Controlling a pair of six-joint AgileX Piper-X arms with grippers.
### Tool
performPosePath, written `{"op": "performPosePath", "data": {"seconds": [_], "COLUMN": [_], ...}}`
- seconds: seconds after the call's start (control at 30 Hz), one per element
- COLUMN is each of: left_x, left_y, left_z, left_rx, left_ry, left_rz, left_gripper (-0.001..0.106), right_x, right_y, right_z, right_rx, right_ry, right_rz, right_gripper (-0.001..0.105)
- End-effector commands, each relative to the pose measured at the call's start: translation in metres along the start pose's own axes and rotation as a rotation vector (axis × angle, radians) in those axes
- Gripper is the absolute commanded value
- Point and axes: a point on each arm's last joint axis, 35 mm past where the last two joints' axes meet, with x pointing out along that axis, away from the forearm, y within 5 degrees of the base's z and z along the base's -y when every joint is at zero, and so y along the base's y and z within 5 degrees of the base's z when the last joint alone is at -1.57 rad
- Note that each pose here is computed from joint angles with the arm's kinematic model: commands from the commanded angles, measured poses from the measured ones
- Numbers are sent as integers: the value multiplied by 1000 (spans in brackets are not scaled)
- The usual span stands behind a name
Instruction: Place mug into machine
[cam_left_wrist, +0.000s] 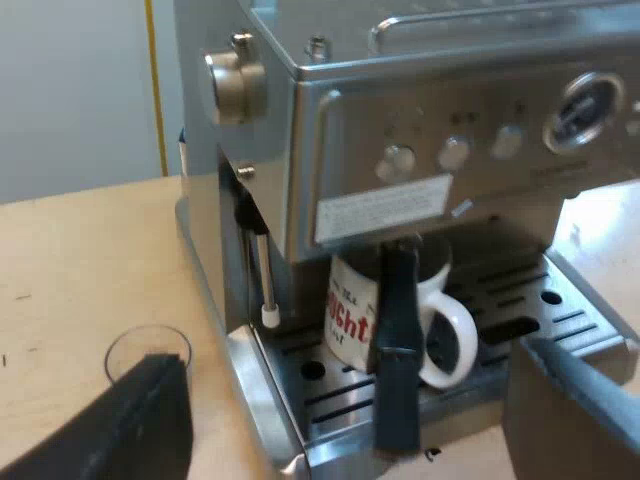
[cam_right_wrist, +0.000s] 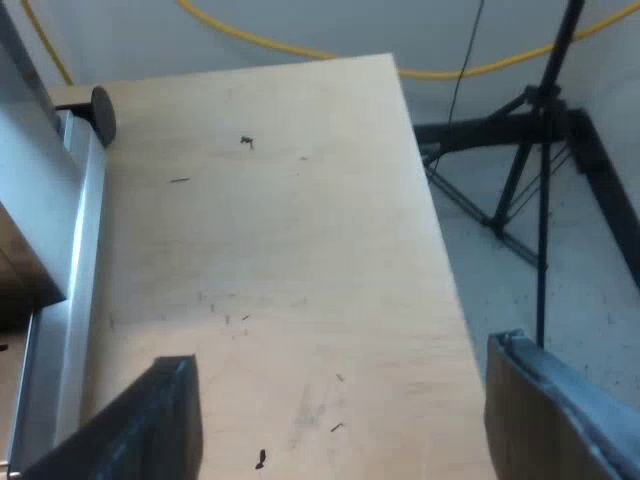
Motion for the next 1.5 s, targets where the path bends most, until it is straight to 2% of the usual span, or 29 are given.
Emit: {"op": "performPosePath", "data": {"seconds": [0.03, 0.23, 0.5, 0.7, 0.8, 1.03, 1.2, 1.4, 1.5], "left_x": [-13, -43, -85, -103, -111, -125, -118, -111, -109], "left_y": [-6, -18, -31, -36, -37, -40, -35, -26, -24], "left_z": [3, -4, -30, -46, -54, -70, -81, -95, -98], "left_rx": [25, 64, 79, 101, 106, 110, 76, 21, 13], "left_ry": [-44, -106, -129, -183, -193, -204, -125, -34, -15], "left_rz": [-14, -24, -28, -37, -39, -38, -14, 112, 131], "left_gripper": [66, 66, 66, 66, 66, 66, 66, 66, 66], "right_x": [-14, -52, -103, -124, -131, -126, -124, -124, -124], "right_y": [-1, 0, 11, 18, 19, 24, 24, 24, 24], "right_z": [-2, -18, -65, -98, -106, -122, -123, -123, -123], "right_rx": [-16, -5, 5, 11, 13, 10, 33, 33, 33], "right_ry": [-32, -140, -337, -436, -471, -382, -368, -368, -368], "right_rz": [2, -23, 8, -22, -32, -16, -8, -8, -8], "right_gripper": [62, 62, 62, 62, 62, 62, 62, 62, 62]}}
